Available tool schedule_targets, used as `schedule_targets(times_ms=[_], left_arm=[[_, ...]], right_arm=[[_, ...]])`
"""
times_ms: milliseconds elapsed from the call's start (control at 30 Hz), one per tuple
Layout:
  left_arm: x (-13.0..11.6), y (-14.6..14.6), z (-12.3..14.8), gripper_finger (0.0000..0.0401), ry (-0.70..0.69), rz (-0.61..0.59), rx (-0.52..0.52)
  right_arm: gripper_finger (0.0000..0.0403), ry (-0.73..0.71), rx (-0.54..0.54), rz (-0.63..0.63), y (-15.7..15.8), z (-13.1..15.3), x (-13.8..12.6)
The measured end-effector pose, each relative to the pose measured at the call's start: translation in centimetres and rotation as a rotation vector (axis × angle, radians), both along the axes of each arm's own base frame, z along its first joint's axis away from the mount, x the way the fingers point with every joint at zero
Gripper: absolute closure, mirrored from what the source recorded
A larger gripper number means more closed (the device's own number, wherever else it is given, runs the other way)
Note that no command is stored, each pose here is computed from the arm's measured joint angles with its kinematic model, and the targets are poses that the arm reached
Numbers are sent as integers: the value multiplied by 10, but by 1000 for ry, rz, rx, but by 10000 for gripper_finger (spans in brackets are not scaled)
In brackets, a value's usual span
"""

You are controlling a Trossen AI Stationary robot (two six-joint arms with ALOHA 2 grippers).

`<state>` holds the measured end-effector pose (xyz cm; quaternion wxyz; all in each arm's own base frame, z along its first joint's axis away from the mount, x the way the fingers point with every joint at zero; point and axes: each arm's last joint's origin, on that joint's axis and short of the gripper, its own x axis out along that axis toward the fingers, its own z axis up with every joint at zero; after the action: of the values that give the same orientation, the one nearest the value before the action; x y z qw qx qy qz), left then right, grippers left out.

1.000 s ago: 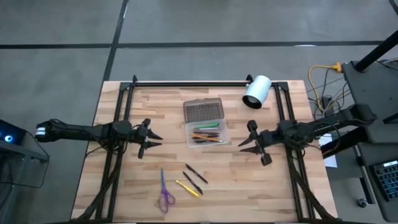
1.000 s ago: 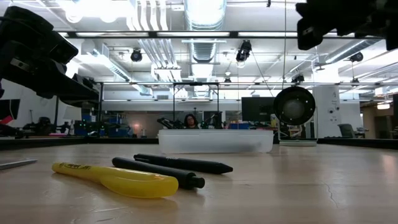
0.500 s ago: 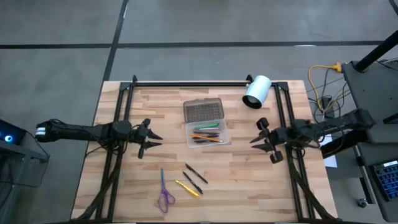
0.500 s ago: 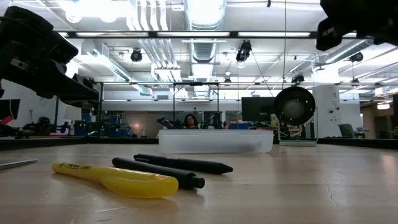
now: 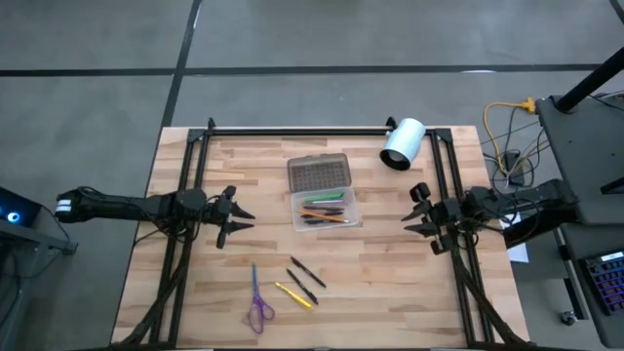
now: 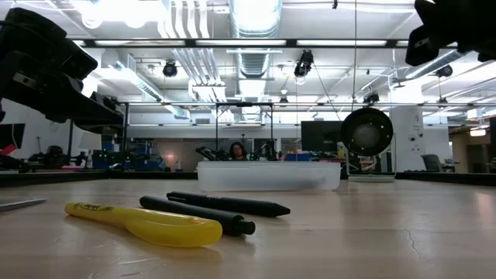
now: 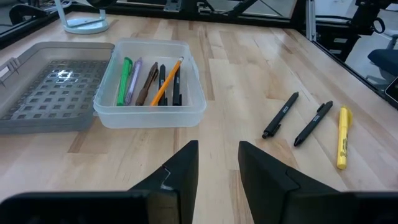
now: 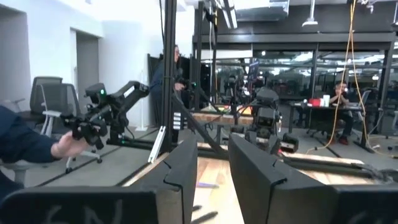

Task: Pick & place school supplies into a supply box
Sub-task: Put the black pen into the transparent supply box

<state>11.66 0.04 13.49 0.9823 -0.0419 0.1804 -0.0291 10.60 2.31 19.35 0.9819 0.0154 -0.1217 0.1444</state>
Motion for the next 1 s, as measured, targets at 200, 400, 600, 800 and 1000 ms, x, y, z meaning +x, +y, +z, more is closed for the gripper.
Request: schedule_targets(times_ms=[200,400,600,800,1000], left_arm=[[0,0,0,302,0,0,0],[0,0,0,302,0,0,0],[0,0,0,302,0,0,0],[0,0,0,302,-1,0,0],[0,0,0,302,-7,0,0]], right_arm=[[332,-3,-11,5,-1,-1,-4],[333,49,-41,4,-1,-7,-9],[323,96,-69,1,-2,-14,-12],[317,134,-77,-7,-2,-18,-12],[321,177,-176,-21,-2,-24,-11]])
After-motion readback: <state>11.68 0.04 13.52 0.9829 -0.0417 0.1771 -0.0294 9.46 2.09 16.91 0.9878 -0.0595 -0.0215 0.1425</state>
